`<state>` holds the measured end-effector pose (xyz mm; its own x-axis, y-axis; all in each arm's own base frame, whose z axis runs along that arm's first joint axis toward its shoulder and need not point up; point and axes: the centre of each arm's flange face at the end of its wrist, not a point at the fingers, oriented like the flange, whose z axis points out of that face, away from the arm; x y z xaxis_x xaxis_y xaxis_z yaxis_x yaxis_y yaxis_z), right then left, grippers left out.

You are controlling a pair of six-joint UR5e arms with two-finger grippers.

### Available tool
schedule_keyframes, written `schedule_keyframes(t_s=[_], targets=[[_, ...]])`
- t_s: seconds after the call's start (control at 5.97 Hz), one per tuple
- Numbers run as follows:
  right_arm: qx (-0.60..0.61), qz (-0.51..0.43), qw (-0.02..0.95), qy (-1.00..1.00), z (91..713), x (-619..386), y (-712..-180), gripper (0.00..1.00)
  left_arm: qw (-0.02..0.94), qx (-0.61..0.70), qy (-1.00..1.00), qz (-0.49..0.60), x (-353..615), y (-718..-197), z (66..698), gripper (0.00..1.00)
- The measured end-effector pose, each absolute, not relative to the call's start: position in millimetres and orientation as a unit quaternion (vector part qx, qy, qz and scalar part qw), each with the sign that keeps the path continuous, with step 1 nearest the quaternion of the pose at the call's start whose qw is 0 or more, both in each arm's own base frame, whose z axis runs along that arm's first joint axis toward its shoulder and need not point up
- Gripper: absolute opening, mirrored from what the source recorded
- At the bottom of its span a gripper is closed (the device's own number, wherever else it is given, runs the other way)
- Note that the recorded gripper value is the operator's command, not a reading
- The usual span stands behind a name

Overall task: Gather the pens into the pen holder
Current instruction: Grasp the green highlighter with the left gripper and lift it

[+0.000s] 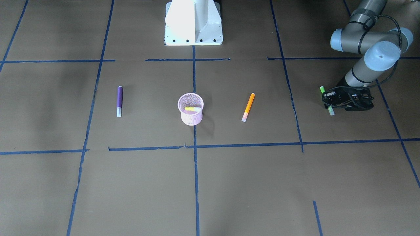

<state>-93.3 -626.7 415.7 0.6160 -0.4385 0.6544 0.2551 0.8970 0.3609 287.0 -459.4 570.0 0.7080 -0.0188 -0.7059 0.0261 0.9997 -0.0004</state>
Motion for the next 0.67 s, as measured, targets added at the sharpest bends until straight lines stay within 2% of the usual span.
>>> schedule_keyframes(t_s=[0.17, 0.34, 0.5, 0.67], targets=[[0.116, -0.194, 0.891, -0.393, 416.3, -93.2, -626.3, 0.99, 0.924, 0.004, 0.382, -0.011, 288.0, -458.8, 570.6, 0.33], [0.116, -0.194, 0.892, -0.392, 417.6, -93.1, -625.8, 0.99, 0.924, 0.003, 0.382, -0.011, 288.7, -458.4, 570.9, 0.13], [0.115, -0.194, 0.892, -0.392, 419.0, -92.5, -625.6, 0.99, 0.924, 0.004, 0.382, -0.010, 288.9, -458.2, 569.8, 0.00], [0.115, -0.193, 0.892, -0.392, 419.4, -92.4, -625.5, 0.99, 0.923, 0.008, 0.384, -0.009, 288.7, -458.5, 564.7, 0.00]])
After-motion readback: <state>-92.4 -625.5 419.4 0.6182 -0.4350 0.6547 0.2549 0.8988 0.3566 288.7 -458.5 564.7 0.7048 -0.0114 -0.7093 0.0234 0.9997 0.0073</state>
